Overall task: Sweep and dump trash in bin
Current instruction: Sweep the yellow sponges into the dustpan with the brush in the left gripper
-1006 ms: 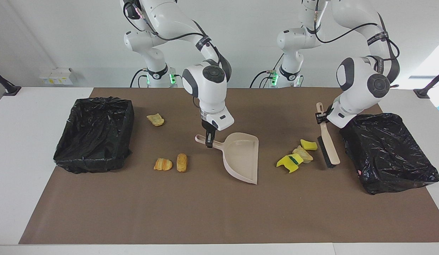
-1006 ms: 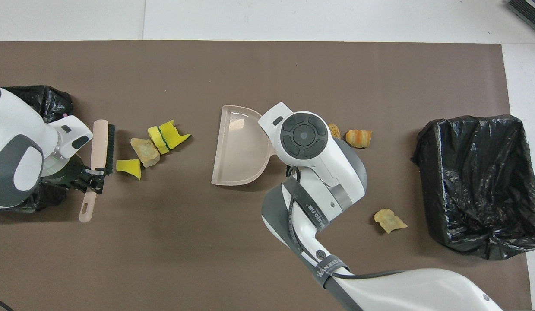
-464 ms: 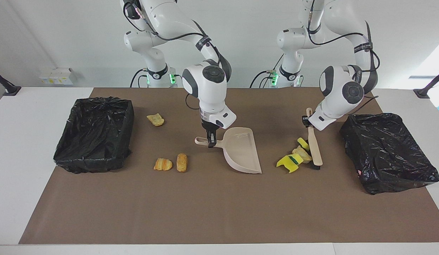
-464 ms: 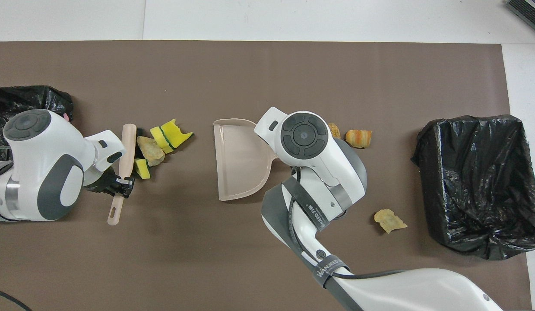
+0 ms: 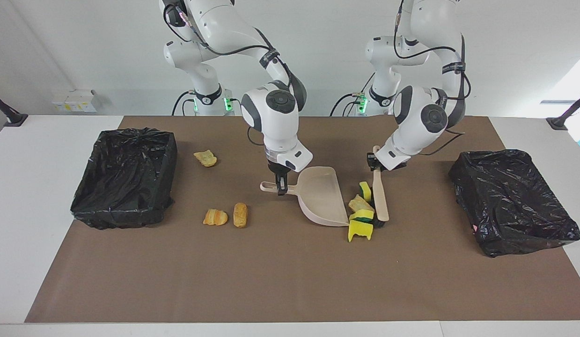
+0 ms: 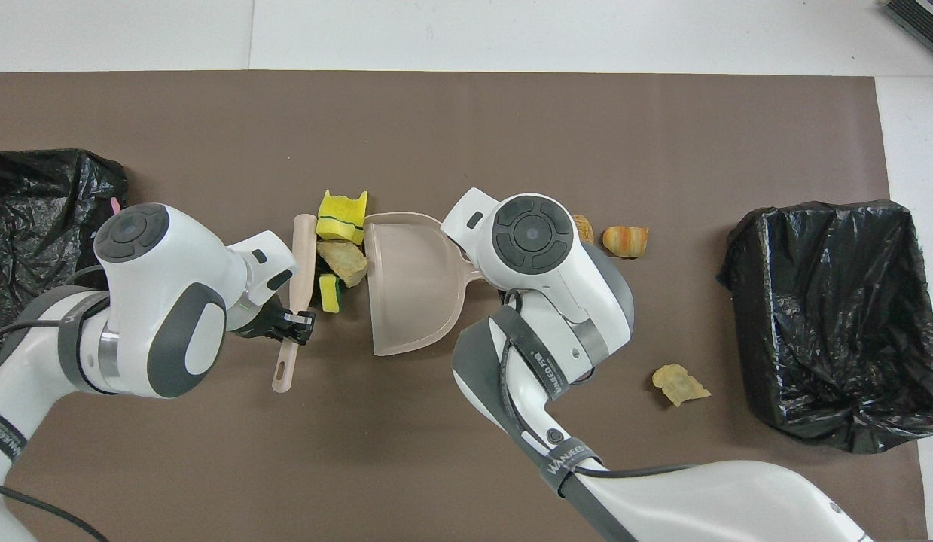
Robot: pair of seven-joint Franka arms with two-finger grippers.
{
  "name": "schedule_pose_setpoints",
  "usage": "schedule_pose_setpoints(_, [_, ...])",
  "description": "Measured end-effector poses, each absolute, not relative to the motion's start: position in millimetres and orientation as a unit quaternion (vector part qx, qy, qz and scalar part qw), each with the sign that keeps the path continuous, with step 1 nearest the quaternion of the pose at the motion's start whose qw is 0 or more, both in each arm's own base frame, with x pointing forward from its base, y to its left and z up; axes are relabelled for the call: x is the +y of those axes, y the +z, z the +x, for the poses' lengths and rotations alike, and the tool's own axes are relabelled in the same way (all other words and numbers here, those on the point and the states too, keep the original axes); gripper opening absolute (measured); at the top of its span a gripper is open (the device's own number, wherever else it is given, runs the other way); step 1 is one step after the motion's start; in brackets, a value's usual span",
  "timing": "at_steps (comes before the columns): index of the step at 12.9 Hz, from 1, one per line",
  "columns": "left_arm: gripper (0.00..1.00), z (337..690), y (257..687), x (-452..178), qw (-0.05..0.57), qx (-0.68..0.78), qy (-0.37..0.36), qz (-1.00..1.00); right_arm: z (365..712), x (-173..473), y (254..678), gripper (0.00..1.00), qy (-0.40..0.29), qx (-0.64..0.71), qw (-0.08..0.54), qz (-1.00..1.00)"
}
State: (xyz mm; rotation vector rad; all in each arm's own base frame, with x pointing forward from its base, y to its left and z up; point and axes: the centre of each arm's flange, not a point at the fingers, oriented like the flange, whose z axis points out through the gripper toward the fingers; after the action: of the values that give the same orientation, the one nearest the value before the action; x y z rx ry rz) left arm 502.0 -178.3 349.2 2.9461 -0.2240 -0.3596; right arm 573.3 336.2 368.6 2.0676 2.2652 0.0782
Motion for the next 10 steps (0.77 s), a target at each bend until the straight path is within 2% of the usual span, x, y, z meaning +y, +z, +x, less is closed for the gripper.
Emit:
schedule_pose_setpoints(2, [0.26,495,350,-199,0.102,-0.063,-0.129,0.984,573,341,355,0.31,0.029,0.731,0.035,0.681])
schedule_pose_setpoints(6, [0.26,482,358,-225,0.120,-0.045,-0.156,0.979,573,343,354,0.31,0.030,0.727,0.035,0.685])
schedule_pose_setpoints(8, [0.26,486,382,-222,0.122,-0.034,-0.167,0.978,573,343,354,0.31,0.030,0.727,0.034,0.685])
schedule_pose_setpoints(10, [0.26,492,425,-216,0.125,-0.024,-0.169,0.977,573,343,355,0.31,0.029,0.727,0.034,0.685])
